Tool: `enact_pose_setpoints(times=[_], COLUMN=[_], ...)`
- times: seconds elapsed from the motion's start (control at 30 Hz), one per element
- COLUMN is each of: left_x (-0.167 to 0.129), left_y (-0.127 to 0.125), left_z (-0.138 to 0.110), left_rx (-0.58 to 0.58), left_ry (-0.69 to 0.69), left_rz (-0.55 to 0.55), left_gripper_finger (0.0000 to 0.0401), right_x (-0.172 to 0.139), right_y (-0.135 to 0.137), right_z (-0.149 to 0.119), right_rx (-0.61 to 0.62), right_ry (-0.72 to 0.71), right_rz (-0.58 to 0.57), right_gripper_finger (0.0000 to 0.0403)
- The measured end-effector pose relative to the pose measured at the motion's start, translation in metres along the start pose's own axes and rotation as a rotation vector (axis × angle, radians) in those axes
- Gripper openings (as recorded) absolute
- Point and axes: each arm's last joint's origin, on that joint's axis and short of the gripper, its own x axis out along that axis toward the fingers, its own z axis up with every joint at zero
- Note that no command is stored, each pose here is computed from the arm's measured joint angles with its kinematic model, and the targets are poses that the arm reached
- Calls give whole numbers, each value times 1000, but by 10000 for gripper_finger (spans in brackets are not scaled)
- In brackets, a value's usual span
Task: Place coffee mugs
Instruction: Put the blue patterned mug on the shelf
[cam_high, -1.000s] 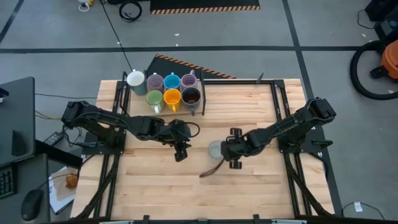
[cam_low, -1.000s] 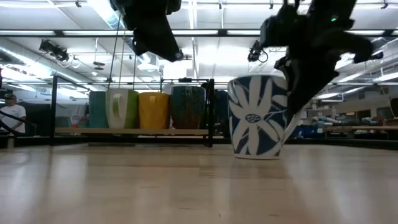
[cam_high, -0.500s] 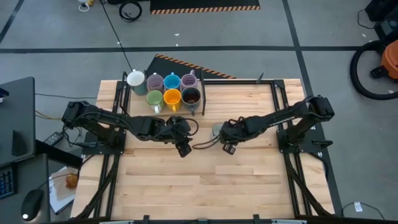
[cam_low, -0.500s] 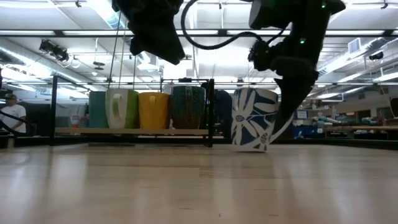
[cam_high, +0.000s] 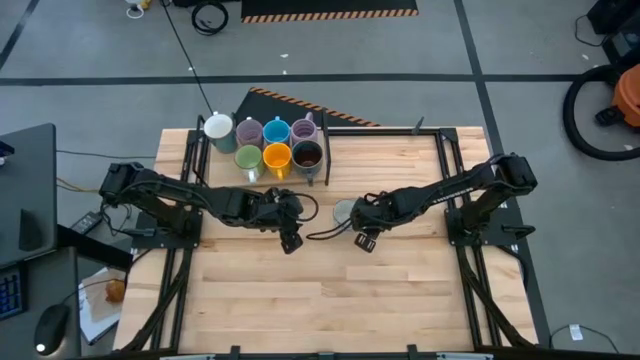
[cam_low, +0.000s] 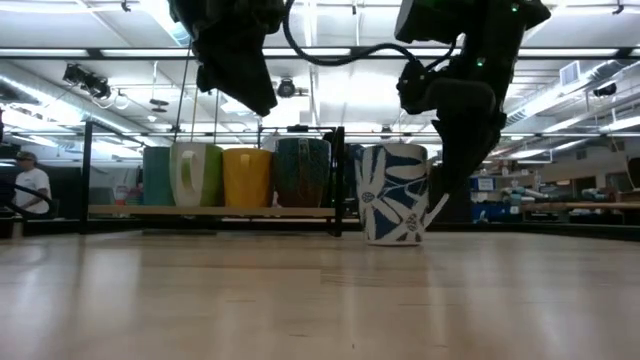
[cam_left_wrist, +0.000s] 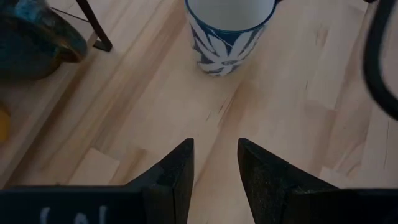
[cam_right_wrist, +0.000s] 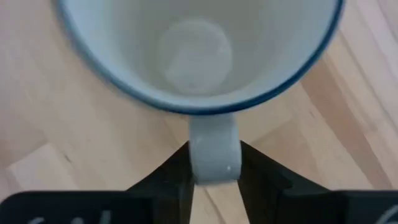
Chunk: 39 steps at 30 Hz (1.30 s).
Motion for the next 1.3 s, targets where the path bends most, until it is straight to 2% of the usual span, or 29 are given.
enact_pose_setpoints(times=[0.23,0.6,0.83,1.03,1.13,1.3], left_x=[0,0,0,-1,2,14], left_y=[-1,0,0,-2,-9,-30], left_z=[-1,-3,-3,-3,-5,-15], left_rx=[-7,-9,-18,-25,-8,60], left_ry=[18,45,48,37,26,26], left_rz=[-29,-26,-23,-32,-49,-76], left_gripper_finger=[130,130,130,130,130,130], right_x=[-2,-23,-27,-32,-42,-70], right_y=[9,20,31,37,32,19], right_z=[-2,-1,0,1,-3,-16], right_rx=[-39,-107,-151,-246,-274,-322], right_ry=[-33,-136,-151,-157,-148,-227], right_rz=[36,161,296,422,418,258], right_gripper_finger=[150,160,160,160,160,160])
